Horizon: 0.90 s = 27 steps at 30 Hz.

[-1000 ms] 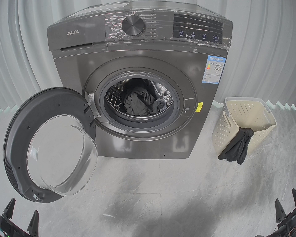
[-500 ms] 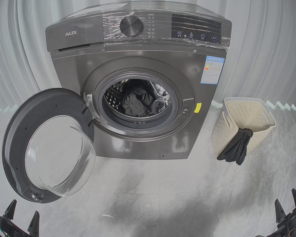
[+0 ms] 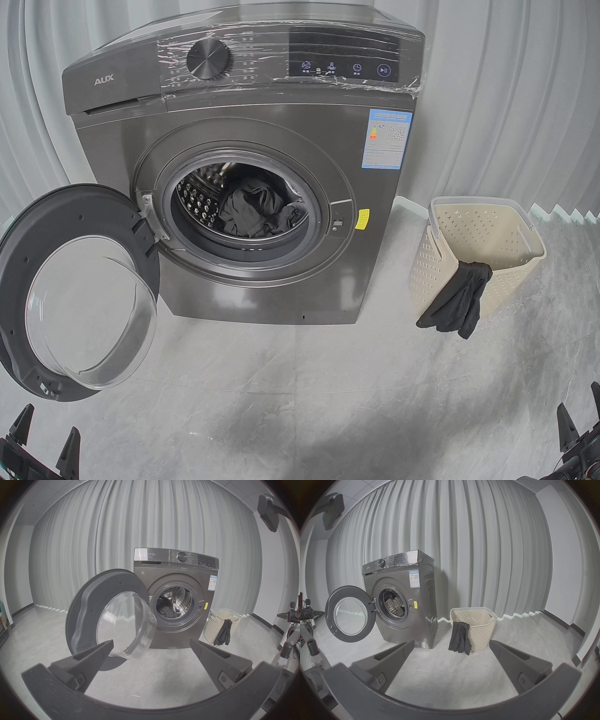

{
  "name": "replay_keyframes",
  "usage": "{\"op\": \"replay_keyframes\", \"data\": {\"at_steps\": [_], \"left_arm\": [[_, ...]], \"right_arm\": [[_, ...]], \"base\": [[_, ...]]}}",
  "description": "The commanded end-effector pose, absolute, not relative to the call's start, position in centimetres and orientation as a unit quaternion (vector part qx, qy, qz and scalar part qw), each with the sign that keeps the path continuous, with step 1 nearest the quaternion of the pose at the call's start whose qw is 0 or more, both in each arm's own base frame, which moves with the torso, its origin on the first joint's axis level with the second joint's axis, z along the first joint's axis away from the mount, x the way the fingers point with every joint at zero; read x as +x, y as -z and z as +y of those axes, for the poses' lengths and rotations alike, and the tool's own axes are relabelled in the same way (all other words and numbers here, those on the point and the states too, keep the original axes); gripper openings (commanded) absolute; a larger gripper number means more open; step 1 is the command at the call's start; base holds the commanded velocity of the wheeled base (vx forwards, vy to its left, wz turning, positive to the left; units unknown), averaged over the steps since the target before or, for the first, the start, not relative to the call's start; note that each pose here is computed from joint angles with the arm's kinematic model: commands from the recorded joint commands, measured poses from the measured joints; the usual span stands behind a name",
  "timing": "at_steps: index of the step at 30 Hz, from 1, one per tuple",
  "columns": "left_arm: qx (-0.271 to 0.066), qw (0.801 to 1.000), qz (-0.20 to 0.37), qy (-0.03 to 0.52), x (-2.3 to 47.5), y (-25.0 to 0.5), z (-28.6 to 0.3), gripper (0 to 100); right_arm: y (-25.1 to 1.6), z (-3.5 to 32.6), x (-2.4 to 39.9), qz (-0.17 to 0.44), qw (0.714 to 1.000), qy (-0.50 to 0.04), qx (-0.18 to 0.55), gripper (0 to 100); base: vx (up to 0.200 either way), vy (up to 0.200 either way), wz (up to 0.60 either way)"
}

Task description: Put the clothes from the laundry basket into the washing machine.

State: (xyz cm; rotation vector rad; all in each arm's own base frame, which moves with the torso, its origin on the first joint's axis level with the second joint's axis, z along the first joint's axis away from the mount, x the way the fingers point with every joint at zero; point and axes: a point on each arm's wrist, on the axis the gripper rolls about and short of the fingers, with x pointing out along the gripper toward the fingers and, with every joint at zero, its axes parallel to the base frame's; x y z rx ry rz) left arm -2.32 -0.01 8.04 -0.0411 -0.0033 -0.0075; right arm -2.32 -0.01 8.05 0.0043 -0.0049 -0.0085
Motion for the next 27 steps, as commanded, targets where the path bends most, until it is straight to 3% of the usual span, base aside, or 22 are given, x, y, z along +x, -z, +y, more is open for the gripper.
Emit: {"op": "replay_keyframes", "data": {"at_steps": [1,27], "left_arm": [[-0.021,1.000,0.000,0.004,-2.30,-7.60,-0.01,100],[-0.021,1.000,0.000,0.004,-2.30,-7.60,-0.01,100]], "right_arm": [[-7.55,-0.01,-2.26,0.002,1.000,0.005,0.002,100],[-7.55,-0.01,-2.26,0.002,1.000,0.005,0.002,100]], "base": [[0.000,-0.200,0.00],[0.000,-0.200,0.00]]}}
